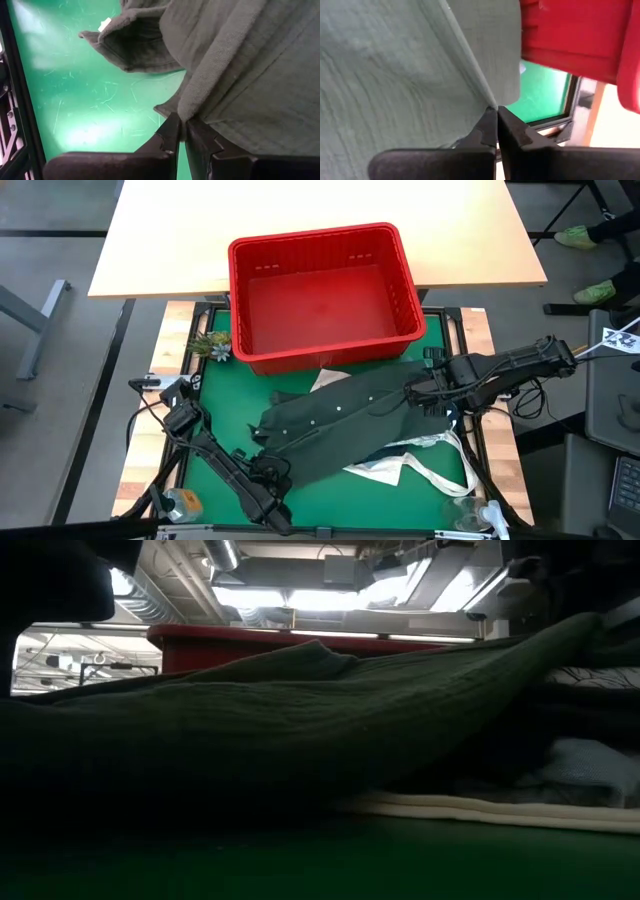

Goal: Fold laundry
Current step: Fold the patterned white shirt

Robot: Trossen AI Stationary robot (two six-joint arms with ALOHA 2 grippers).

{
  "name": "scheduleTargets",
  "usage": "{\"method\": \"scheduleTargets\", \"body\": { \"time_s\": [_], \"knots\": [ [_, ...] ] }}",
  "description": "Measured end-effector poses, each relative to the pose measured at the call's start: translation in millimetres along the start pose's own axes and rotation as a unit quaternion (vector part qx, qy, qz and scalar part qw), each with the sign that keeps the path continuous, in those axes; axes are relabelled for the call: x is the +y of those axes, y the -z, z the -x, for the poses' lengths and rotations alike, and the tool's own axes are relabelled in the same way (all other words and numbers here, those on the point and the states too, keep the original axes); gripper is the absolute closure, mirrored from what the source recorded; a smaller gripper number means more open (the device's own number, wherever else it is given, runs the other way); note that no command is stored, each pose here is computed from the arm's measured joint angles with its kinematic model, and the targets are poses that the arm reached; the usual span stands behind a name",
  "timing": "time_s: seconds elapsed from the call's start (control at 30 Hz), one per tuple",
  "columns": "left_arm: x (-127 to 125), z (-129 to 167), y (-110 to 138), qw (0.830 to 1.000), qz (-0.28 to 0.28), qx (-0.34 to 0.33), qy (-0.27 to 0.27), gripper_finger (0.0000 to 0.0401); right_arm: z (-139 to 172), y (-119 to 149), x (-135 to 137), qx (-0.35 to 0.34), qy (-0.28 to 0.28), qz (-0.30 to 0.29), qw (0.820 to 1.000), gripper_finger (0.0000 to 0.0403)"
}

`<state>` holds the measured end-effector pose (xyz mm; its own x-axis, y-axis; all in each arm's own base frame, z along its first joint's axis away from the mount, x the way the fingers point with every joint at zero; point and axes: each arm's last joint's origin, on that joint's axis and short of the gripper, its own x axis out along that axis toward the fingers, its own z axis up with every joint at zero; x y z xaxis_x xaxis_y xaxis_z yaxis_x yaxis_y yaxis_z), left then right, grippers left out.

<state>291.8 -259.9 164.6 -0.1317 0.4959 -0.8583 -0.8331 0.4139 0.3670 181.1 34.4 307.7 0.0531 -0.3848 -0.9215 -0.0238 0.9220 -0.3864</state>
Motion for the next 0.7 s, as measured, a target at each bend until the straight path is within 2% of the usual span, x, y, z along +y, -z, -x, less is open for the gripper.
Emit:
{"method": "scheduleTargets", "body": {
  "time_s": [0.17,0.3,0.57,0.7],
  "knots": [
    [0.1,0.0,0.1,1.000,-0.001,0.000,0.000,0.0382,0.0,-2.3,0.5,-0.011,-0.003,0.010,1.000,0.0402],
    [0.4,0.1,0.3,1.000,-0.010,0.001,-0.002,0.0359,0.0,-2.4,0.0,-0.013,0.006,0.010,1.000,0.0386],
    [0.2,-0.2,-0.5,1.000,-0.005,0.005,-0.003,0.0287,0.1,-2.2,-2.3,-0.017,0.044,0.012,0.999,0.0281],
    [0.8,0.7,0.5,1.000,-0.017,0.008,-0.002,0.0269,0.1,-1.9,-2.5,-0.016,0.046,0.007,0.999,0.0239]
  ]
}}
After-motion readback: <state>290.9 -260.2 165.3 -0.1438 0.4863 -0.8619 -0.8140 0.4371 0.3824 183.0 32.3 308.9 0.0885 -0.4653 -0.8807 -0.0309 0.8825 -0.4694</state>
